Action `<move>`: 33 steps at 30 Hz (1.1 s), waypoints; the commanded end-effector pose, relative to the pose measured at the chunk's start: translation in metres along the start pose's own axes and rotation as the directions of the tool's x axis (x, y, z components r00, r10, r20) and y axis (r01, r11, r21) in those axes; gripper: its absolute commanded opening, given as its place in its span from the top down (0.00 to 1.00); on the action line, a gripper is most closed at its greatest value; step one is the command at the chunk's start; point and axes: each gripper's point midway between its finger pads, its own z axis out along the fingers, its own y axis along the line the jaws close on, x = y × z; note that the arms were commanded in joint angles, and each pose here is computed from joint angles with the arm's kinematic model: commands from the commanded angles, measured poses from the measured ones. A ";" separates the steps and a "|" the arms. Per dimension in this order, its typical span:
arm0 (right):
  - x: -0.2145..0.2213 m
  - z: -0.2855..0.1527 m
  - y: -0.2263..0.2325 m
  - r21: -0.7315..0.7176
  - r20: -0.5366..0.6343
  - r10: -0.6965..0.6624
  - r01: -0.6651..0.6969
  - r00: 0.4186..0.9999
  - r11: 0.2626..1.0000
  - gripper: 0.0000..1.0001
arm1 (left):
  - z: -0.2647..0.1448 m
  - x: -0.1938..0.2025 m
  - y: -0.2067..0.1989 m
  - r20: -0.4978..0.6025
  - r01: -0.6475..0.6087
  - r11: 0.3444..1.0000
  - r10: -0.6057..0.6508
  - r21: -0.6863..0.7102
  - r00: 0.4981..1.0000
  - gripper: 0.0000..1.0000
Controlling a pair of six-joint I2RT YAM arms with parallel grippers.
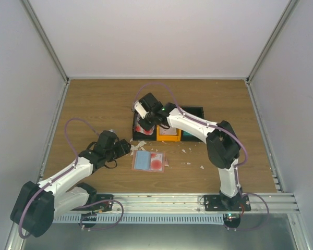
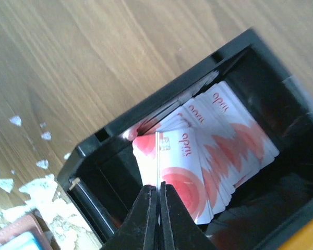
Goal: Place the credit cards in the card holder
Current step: Pick up the credit card from the storage box.
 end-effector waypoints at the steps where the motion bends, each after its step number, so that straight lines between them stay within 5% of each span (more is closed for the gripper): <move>1: -0.024 -0.026 -0.010 0.036 0.094 0.140 -0.144 0.986 0.989 0.99 | -0.004 -0.010 -0.019 0.044 -0.041 0.994 0.036 0.099 0.998 0.24; 15: -0.033 -0.059 -0.033 -0.199 0.199 0.454 -0.418 0.869 0.887 0.99 | -0.020 -0.034 -0.088 0.051 -0.068 0.911 0.051 0.407 0.997 0.12; 33: -0.042 -0.123 -0.006 -0.624 0.208 0.625 -0.390 0.753 0.677 1.00 | -0.027 -0.070 -0.160 0.102 -0.164 0.734 0.128 0.659 0.986 0.16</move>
